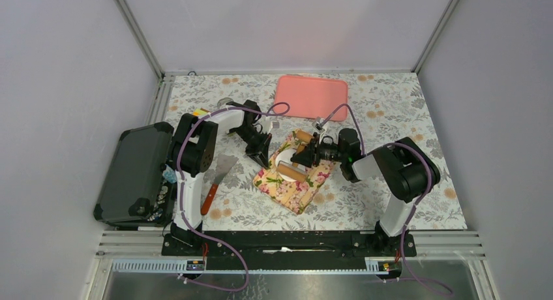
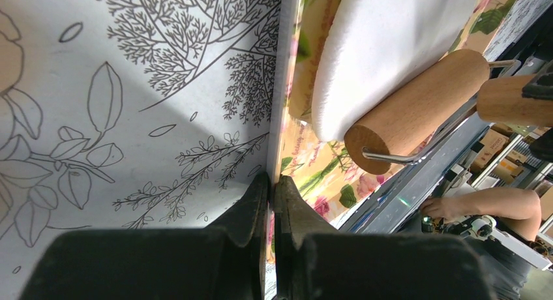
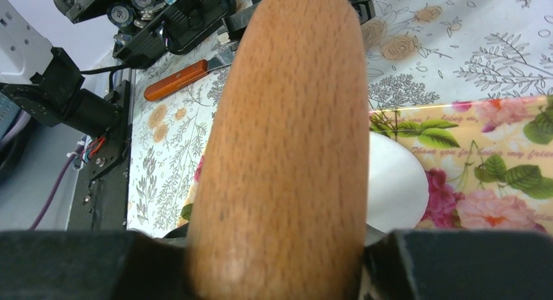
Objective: Roll out the dumpling wrappers from the dough
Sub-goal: Flatten out the dough on the work surface.
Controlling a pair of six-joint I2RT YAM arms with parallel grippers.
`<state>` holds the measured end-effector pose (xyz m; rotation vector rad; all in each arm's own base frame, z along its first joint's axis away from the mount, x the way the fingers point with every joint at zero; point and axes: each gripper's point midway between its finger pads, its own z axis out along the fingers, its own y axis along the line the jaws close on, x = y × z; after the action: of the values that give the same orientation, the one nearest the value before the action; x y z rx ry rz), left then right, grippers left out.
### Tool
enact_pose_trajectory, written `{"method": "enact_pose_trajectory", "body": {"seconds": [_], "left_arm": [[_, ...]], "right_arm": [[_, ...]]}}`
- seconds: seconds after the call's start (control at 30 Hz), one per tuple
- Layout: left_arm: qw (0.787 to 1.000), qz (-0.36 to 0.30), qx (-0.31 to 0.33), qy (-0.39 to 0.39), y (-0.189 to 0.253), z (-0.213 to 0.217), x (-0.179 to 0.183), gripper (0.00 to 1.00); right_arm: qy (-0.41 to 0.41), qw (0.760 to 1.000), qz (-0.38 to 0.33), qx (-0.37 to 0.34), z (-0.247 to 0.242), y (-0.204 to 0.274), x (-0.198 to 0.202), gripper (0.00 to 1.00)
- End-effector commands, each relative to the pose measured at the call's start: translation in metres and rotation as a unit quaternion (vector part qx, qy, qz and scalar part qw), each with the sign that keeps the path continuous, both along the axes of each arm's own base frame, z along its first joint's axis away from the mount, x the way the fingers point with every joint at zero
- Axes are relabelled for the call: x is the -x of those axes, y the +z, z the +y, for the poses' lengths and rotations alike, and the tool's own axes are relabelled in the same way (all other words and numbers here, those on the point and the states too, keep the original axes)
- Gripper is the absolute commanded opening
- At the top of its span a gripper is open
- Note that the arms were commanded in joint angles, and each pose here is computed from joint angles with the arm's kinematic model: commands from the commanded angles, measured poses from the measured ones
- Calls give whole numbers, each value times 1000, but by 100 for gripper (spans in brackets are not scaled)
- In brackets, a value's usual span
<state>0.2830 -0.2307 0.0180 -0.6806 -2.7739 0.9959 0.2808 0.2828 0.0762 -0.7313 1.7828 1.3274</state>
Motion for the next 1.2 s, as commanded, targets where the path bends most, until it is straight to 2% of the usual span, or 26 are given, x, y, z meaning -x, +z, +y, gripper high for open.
{"method": "enact_pose_trajectory", "body": {"seconds": [0.0, 0.47, 0.93, 1.17], "left_arm": [[996, -38, -77, 8, -39, 29, -17, 0], [996, -36, -78, 11, -40, 30, -17, 0], [996, -36, -77, 12, -40, 29, -17, 0], [996, -36, -77, 12, -39, 29, -17, 0]], "right_arm": [[36, 995, 44, 79, -7, -59, 41, 0], [119, 990, -47, 57, 10, -35, 68, 0], [198, 971, -119, 66, 16, -38, 95, 0], [238, 951, -182, 76, 14, -35, 108, 0]]}}
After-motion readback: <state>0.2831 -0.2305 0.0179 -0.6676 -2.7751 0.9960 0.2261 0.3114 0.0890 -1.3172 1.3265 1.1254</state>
